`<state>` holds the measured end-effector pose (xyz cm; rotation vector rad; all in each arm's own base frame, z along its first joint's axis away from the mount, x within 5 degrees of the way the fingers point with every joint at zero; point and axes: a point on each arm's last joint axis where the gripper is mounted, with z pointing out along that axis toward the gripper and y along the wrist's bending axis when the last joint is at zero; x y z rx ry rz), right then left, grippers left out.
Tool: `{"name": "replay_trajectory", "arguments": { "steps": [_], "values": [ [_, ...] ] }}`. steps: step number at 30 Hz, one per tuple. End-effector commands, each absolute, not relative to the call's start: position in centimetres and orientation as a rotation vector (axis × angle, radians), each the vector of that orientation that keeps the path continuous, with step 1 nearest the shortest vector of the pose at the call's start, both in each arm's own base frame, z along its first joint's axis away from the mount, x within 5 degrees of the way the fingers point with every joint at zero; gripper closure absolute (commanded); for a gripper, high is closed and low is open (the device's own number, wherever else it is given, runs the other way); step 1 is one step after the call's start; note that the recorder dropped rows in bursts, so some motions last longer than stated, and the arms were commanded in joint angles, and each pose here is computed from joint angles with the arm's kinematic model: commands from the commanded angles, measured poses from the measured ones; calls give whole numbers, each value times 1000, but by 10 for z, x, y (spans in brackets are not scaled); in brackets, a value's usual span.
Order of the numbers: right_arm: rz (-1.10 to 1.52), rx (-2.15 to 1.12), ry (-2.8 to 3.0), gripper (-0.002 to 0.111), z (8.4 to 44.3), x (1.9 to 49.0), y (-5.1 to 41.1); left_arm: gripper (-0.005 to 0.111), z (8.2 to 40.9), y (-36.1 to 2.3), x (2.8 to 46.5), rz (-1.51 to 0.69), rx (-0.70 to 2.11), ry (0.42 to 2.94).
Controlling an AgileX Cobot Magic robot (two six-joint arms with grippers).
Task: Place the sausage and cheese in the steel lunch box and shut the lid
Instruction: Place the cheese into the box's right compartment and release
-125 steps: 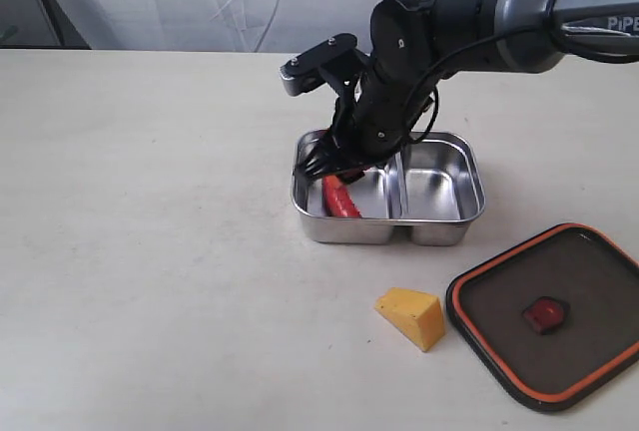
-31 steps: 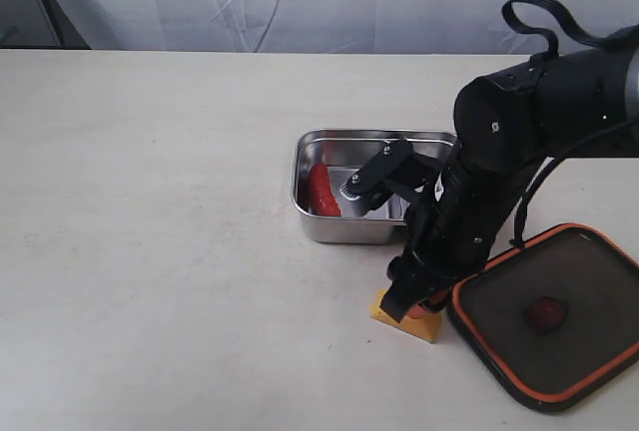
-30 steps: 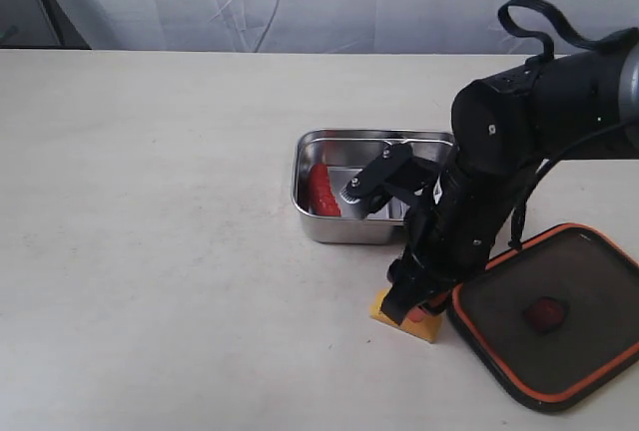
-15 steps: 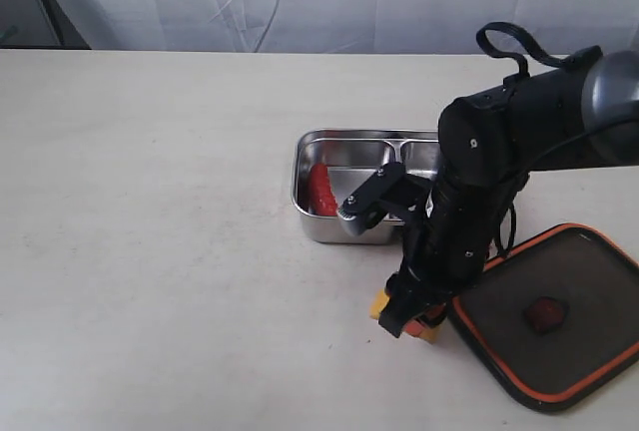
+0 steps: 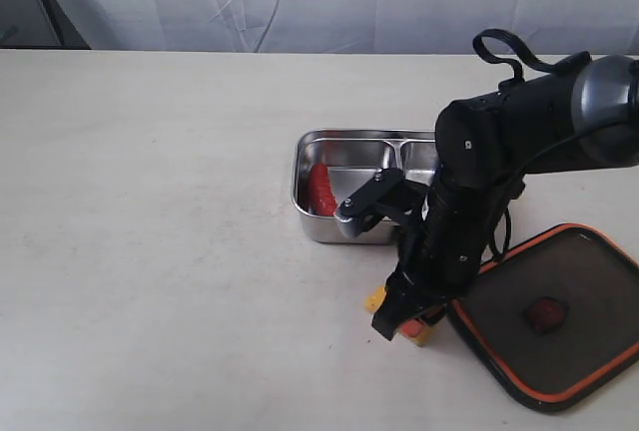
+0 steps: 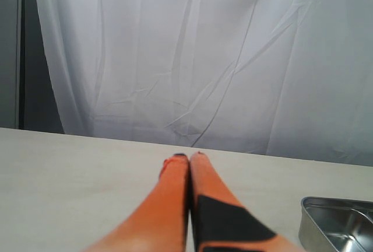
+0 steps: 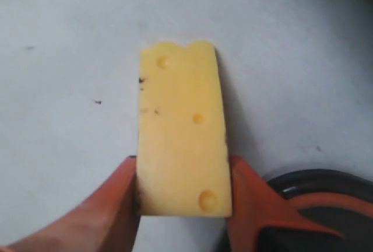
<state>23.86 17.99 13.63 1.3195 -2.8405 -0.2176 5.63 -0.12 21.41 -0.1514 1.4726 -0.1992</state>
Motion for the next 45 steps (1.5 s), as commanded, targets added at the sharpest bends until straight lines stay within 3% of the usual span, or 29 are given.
{"name": "replay_trajectory", "arguments": {
  "steps": [1,11,17,24,35,37,40,45],
  "values": [
    [-287,1349,-2862,109,147,239,183,106,215,-2,56,-207,-147,1464],
    [-367,1508,-3201,109,223,247,180,106,215,-2,56,-207,-147,1464],
    [-247,1244,-3484,109,250,280,159,106,215,-2,56,-207,-147,1464],
    [-161,990,-3534,109,239,311,134,106,215,-2,56,-205,-144,1461],
    [-116,884,-3399,109,189,325,131,106,215,-2,56,-205,-144,1461],
    [-119,842,-3392,102,183,326,132,106,215,-2,56,-205,-144,1461],
    [-112,825,-3379,61,179,327,131,106,215,-2,56,-203,-142,1461],
    [-100,812,-3383,58,190,322,129,106,215,-2,56,-203,-142,1461]
  ]
}}
